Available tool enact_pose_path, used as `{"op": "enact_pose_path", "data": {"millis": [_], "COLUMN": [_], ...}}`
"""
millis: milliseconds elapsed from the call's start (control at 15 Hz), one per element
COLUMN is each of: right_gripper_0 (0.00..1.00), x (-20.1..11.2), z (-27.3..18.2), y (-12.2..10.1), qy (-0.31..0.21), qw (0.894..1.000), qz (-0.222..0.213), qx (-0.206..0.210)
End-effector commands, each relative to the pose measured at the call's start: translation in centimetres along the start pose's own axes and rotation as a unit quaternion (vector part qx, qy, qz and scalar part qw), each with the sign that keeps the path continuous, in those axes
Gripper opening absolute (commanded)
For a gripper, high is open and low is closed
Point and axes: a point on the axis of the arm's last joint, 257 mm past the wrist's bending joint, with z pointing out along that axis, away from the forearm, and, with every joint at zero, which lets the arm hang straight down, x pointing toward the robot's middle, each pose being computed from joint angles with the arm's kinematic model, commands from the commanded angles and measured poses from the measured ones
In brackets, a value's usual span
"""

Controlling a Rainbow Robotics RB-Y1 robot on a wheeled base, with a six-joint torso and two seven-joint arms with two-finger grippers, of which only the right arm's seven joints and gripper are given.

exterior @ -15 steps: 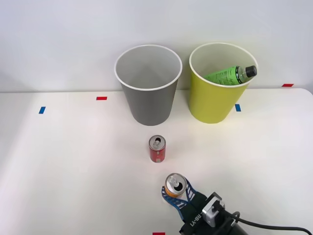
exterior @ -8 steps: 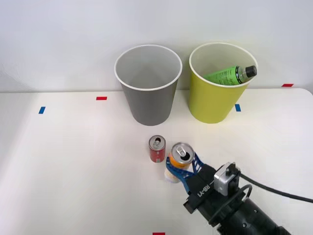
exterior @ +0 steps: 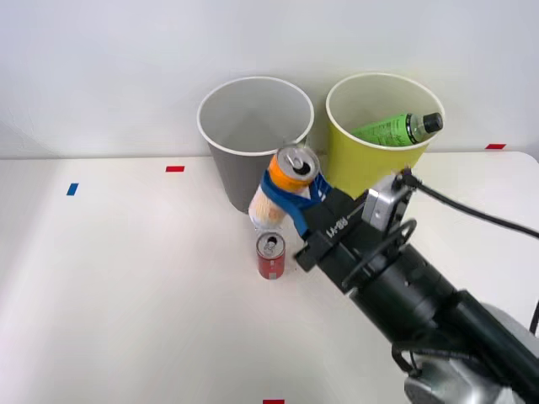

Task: Put cans in the gray bin, plastic bottles in the light green bin

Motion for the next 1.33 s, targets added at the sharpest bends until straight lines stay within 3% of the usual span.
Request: {"op": "enact_pose_path", "data": {"millis": [67,667,867,1333], "right_gripper_0": [0.0,0.0,0.0,0.0], "x": [-2.6,-6.3,-5.8,-2.1], "z": [2.4,9.9,13.4,19.1], "y": [-1.2,-2.7,-4.2,-7.9], "qy": [-0.012,0.032,0.013,0.031], "qw": [1.0,0.999,1.0,0.996], "qz": [-0.018,-0.006,0.001,-0.05], "qx": [-0.004,0.016,0.026,0.064]}}
